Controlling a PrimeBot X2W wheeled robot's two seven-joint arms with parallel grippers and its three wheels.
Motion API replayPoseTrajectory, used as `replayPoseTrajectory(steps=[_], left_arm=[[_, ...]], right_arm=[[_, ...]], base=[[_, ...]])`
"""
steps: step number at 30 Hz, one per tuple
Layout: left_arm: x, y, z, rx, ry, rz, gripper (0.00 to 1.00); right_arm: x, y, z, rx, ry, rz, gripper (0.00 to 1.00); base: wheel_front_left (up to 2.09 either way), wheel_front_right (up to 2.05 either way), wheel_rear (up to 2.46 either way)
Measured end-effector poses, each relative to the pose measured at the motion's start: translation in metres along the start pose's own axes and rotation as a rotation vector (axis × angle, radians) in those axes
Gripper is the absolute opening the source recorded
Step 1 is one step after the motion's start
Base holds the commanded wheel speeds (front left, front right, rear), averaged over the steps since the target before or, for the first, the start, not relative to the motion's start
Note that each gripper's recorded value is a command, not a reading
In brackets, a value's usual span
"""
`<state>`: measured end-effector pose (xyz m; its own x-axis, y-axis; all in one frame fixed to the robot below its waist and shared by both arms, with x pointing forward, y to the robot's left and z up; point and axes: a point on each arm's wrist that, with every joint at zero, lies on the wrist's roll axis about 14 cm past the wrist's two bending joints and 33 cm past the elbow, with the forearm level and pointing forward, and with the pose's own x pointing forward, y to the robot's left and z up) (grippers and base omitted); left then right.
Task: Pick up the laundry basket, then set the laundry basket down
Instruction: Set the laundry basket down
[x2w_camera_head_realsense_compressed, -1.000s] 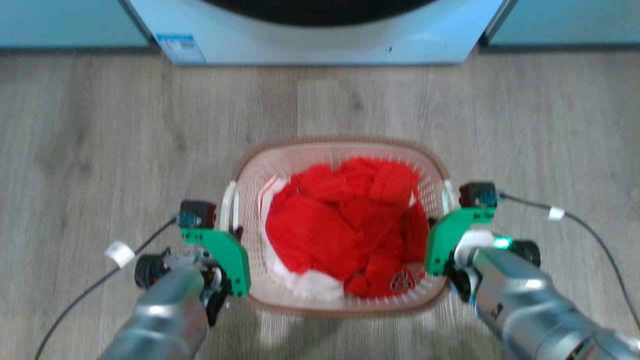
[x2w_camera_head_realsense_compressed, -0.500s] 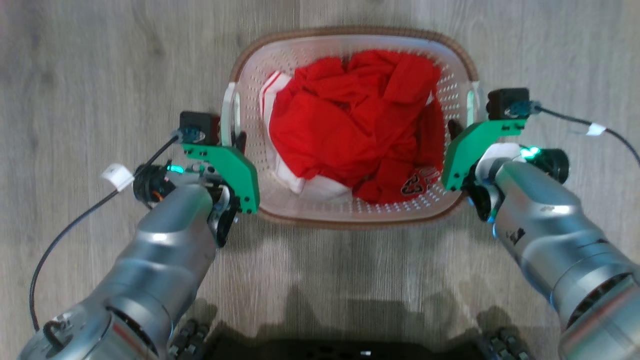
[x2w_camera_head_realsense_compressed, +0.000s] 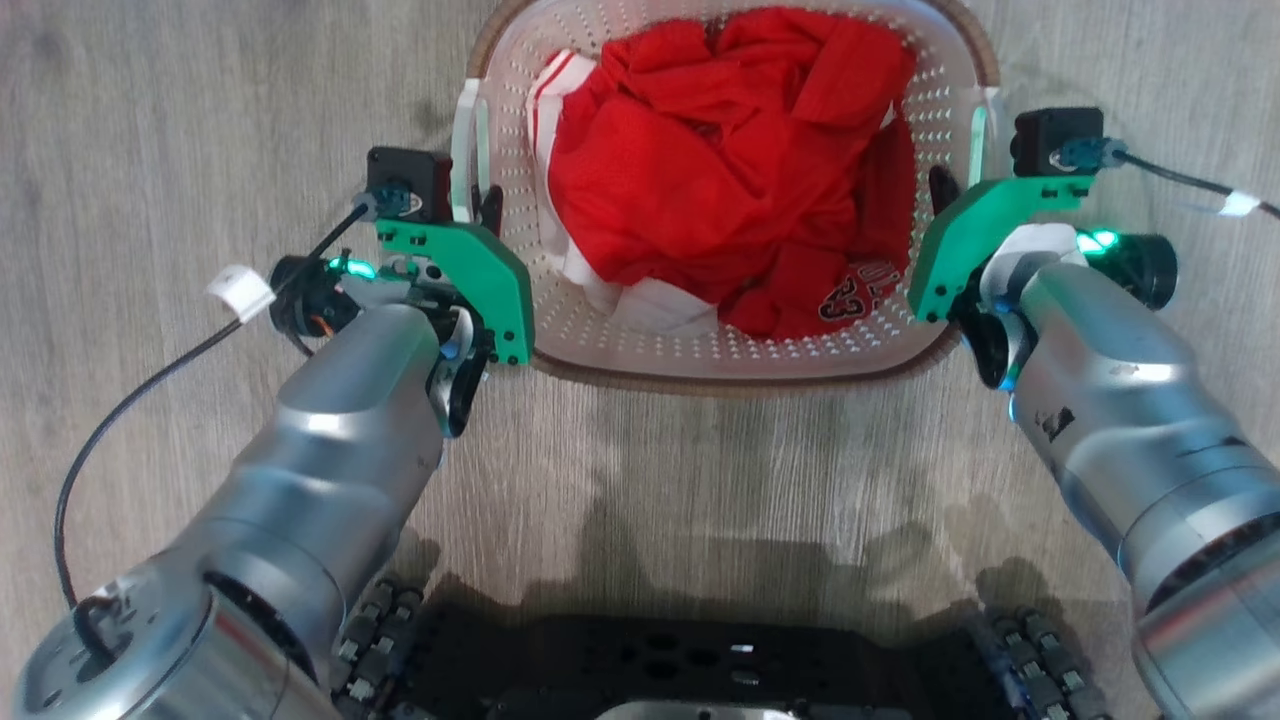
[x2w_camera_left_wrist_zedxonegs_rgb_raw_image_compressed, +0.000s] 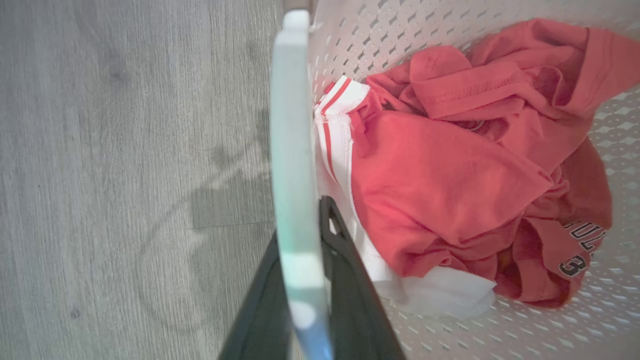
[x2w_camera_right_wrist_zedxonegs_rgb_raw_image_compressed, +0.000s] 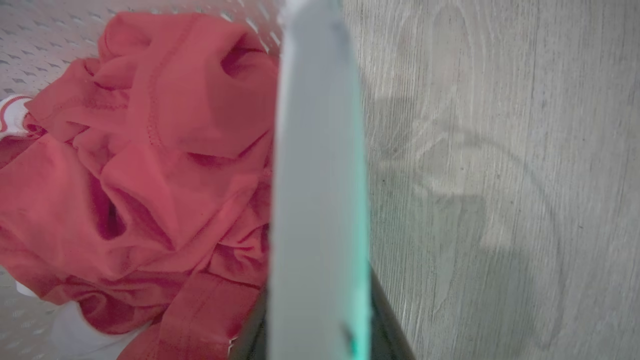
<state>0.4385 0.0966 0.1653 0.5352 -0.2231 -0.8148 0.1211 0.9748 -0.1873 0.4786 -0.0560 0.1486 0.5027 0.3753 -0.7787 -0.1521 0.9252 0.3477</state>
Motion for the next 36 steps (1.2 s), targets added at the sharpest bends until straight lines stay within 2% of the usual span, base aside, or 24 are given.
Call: replayPoseTrajectory(steps=[14,30,31,33,36], left_arm=[[0.017,0.002,-0.007,0.0,0.015,-0.003,0.0],[0.021,0.002,-0.013,0.001,0.028,-0.009,0.0],[0.021,0.002,-0.013,0.0,0.028,-0.008,0.0],[0.021,0.002,-0.013,0.001,0.029,-0.007,0.0],[0.021,0.003,-0.014,0.001,0.029,-0.005,0.0]], right_arm=[[0.019,-0.01,-0.008,-0.007,0.005,-0.013,0.0],[0.024,-0.014,-0.012,-0.012,0.013,-0.03,0.0],[0.024,-0.014,-0.012,-0.018,0.016,-0.03,0.07],[0.024,-0.014,-0.013,-0.021,0.019,-0.031,0.1],[0.024,-0.015,-0.015,-0.028,0.025,-0.032,0.25]], base=[[0.0,0.0,0.0],[0.0,0.0,0.0],[0.0,0.0,0.0],[0.0,0.0,0.0],[0.0,0.0,0.0]])
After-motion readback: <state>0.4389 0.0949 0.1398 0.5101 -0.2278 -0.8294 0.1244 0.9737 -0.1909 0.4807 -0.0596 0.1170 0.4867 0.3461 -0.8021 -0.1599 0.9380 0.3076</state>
